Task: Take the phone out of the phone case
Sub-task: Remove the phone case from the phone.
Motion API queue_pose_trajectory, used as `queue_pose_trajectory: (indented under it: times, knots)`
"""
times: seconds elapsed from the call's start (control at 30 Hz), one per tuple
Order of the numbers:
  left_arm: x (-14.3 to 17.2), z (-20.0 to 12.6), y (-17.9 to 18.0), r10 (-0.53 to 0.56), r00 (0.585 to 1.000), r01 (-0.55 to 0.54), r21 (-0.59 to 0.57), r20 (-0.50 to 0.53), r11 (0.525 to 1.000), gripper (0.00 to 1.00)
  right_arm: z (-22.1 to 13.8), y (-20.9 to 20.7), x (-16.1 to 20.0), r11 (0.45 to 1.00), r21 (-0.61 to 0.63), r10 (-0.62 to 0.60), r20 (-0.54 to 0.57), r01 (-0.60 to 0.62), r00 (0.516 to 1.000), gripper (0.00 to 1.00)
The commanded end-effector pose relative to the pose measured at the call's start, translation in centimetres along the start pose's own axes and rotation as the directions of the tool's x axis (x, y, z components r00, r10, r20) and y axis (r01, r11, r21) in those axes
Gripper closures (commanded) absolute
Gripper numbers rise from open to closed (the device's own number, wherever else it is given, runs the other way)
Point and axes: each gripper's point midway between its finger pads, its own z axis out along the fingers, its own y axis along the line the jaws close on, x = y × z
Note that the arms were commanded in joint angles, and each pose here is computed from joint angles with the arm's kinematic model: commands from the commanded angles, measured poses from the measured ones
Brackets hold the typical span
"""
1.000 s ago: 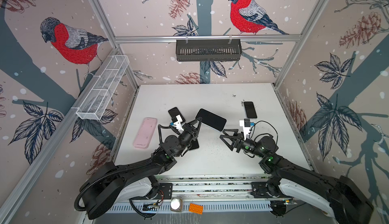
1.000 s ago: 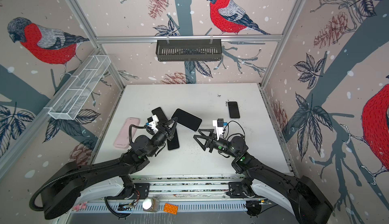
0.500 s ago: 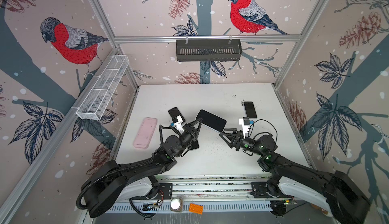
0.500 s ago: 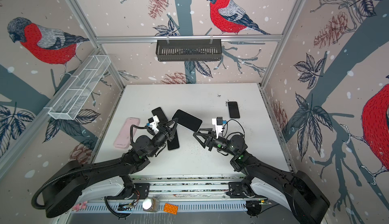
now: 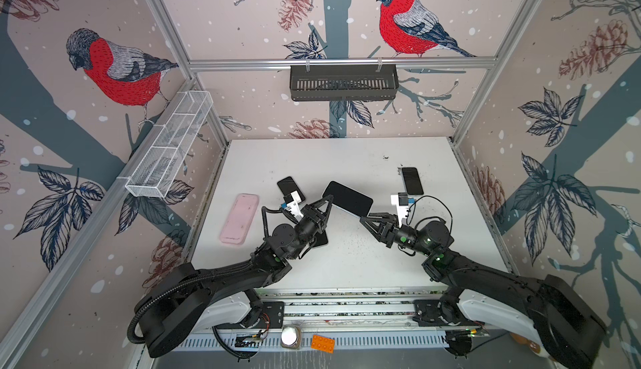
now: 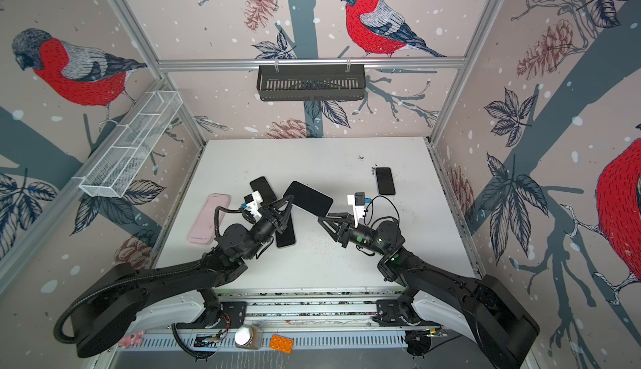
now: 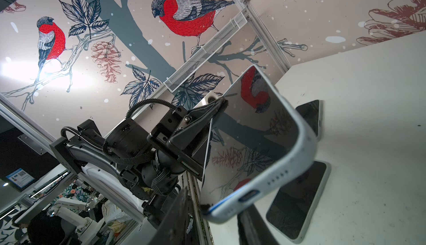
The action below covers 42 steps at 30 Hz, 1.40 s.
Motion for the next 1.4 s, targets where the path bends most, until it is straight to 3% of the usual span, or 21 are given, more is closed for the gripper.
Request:
queue_pose_trajectory:
  times: [0.0, 0.3, 0.67, 1.07, 1.1, 1.2, 1.27, 1.37]
  knots:
    - [0.1, 0.0, -2.3, -0.016, 1.000, 0.017, 0.093, -0.009, 0.996, 1.00, 0.1, 1.0, -0.8, 0.999, -0.043, -0.026, 0.030, 0.027, 0.999, 0.71]
    - [0.5, 0.8, -3.0, 0.014, 0.999, -0.012, 0.072, -0.029, 0.997, 1.00, 0.2, -1.3, 0.3, 0.995, 0.049, -0.084, -0.018, 0.085, 0.996, 0.87]
    - [1.4, 2.0, -3.5, 0.025, 0.997, -0.022, 0.031, -0.077, 0.999, 1.00, -0.6, -5.2, 0.6, 0.913, 0.265, -0.300, -0.081, 0.310, 0.951, 0.82]
    - [1.6, 2.8, -3.5, 0.017, 0.996, -0.015, 0.030, -0.083, 0.999, 1.00, -1.6, -6.6, -2.7, 0.862, 0.381, -0.352, -0.026, 0.335, 0.936, 0.82]
    - [1.5, 2.8, -3.6, 0.016, 0.997, -0.013, 0.035, -0.078, 0.999, 1.00, -1.7, -6.6, -2.6, 0.863, 0.383, -0.347, -0.023, 0.329, 0.937, 0.73]
    - [0.9, 2.4, -4.0, 0.014, 0.998, -0.011, 0.050, -0.065, 0.999, 1.00, -2.6, -7.0, -2.0, 0.866, 0.405, -0.312, -0.020, 0.293, 0.950, 0.30]
    - [0.3, 2.0, -4.2, 0.023, 0.998, -0.020, 0.054, -0.052, 0.998, 1.00, -3.4, -7.5, -1.8, 0.867, 0.433, -0.270, -0.010, 0.248, 0.963, 0.19]
    - [-0.2, 1.5, -4.2, 0.039, 0.999, -0.037, 0.041, -0.036, 0.998, 1.00, -4.6, -7.8, -2.1, 0.868, 0.465, -0.210, 0.029, 0.173, 0.977, 0.13]
